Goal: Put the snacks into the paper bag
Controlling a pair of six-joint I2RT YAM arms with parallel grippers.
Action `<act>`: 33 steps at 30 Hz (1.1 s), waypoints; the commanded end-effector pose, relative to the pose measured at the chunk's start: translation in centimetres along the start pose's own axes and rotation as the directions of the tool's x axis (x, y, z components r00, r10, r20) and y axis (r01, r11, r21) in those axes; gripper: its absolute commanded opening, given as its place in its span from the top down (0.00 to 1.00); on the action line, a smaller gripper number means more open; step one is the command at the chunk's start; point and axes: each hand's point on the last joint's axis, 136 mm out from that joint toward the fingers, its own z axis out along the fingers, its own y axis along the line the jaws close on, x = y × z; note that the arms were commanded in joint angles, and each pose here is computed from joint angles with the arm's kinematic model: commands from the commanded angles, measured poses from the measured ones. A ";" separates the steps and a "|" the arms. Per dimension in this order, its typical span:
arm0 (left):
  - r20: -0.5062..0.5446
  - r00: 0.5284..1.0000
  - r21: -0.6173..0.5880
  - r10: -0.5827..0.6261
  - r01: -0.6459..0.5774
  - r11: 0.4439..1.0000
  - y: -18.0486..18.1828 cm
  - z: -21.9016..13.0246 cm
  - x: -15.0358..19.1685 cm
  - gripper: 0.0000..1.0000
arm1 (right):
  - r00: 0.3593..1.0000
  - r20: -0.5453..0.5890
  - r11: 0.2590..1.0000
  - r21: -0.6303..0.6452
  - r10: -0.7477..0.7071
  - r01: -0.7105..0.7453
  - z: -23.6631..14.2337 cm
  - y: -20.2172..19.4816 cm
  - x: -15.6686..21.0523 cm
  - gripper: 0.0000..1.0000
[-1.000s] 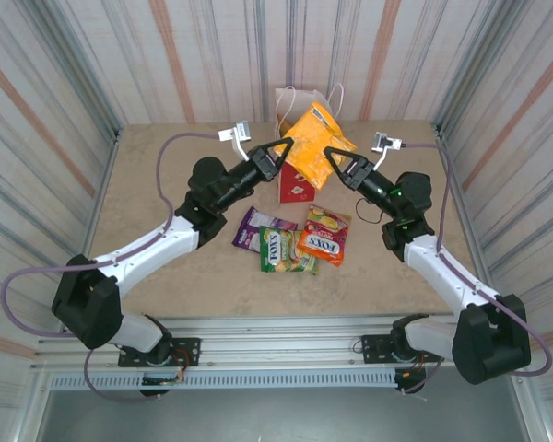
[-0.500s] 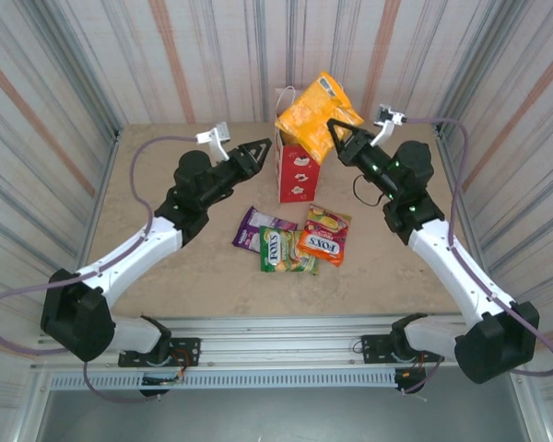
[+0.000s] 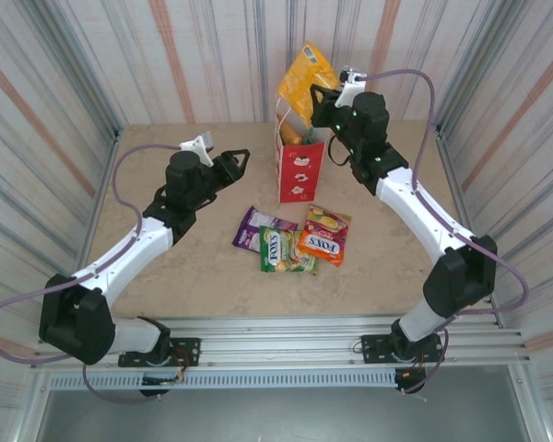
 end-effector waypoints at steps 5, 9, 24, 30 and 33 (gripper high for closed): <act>0.014 0.999 -0.011 0.052 -0.052 0.999 0.1 -0.7 -1.0 0.46 | 0.979 0.103 0.980 0.114 -0.178 0.166 1.7 -0.4 -4.8 0.91; 0.001 0.998 -0.036 0.068 -0.068 0.997 0.7 -0.5 -0.8 0.46 | 0.971 0.089 0.960 0.196 -0.221 0.200 2.2 -2.1 -5.4 0.91; -0.035 0.998 -0.057 0.060 -0.062 0.996 1.8 0.0 0.2 0.46 | 0.948 -0.184 0.913 0.272 -0.260 0.303 3.7 -4.5 2.4 0.90; -0.048 0.997 -0.053 0.058 -0.060 0.997 1.9 0.2 0.5 0.47 | 0.940 -0.247 0.928 0.230 -0.235 0.292 3.8 -3.3 5.6 0.88; -0.060 0.997 -0.054 0.055 -0.059 0.997 2.0 0.2 0.8 0.47 | 0.941 -0.258 0.933 0.226 -0.219 0.279 3.6 -3.2 6.5 0.83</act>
